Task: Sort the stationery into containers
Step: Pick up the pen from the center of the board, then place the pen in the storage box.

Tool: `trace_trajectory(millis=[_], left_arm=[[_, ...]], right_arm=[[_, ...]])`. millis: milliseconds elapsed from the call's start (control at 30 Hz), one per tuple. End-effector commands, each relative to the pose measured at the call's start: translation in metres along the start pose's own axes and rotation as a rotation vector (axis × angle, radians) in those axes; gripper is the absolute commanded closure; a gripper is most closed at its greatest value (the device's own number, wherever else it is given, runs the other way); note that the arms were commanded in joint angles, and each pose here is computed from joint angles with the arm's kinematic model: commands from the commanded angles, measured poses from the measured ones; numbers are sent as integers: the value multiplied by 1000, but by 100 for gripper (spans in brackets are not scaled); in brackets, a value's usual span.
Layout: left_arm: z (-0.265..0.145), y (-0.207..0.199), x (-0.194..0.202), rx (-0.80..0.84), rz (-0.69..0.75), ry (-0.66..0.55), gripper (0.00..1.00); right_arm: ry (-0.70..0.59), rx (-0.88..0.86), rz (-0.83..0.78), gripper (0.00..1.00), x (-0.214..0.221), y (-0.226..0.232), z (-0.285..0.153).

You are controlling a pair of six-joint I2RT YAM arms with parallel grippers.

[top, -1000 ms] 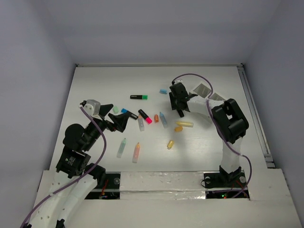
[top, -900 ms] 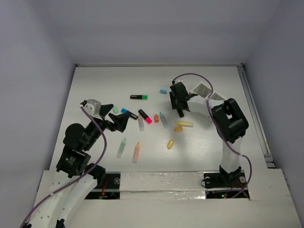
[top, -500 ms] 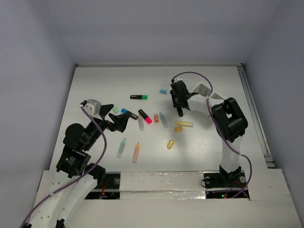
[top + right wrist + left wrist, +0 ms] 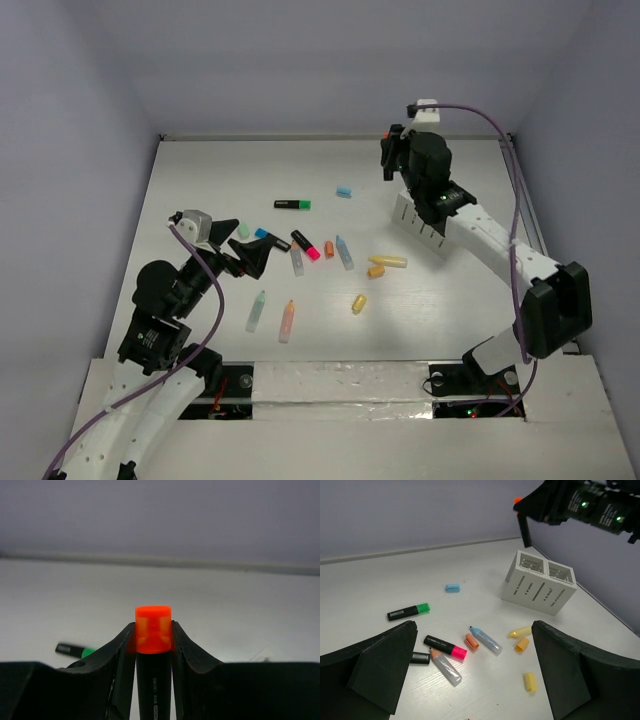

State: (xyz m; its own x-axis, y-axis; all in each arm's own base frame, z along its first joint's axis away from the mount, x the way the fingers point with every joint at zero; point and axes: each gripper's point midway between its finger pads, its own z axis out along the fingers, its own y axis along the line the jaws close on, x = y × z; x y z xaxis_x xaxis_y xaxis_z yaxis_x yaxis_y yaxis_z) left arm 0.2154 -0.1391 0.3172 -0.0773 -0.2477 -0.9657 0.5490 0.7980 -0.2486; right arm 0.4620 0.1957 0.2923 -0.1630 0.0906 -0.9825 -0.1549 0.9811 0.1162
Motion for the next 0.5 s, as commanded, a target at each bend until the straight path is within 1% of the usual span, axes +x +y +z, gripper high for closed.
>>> trace_trajectory(millis=[0, 33, 67, 167, 200, 300, 467], left_arm=[[-2, -11, -28, 39, 15, -93, 1], [-3, -11, -28, 39, 15, -96, 1], [-3, -11, -28, 39, 14, -96, 1], [-3, -11, -28, 40, 12, -96, 1], [-3, -11, -28, 39, 12, -96, 1], [-3, -11, -28, 40, 11, -96, 1], [-2, -9, -26, 28, 6, -90, 1]], right_arm=[[-117, 170, 57, 82, -24, -46, -4], [-119, 193, 77, 82, -25, -55, -5], [-124, 251, 87, 82, -23, -75, -6], [-144, 329, 119, 82, -20, -105, -6], [-135, 366, 123, 82, -12, -122, -5], [-140, 403, 129, 82, -6, -140, -1], [-175, 440, 67, 83, -4, -151, 8]])
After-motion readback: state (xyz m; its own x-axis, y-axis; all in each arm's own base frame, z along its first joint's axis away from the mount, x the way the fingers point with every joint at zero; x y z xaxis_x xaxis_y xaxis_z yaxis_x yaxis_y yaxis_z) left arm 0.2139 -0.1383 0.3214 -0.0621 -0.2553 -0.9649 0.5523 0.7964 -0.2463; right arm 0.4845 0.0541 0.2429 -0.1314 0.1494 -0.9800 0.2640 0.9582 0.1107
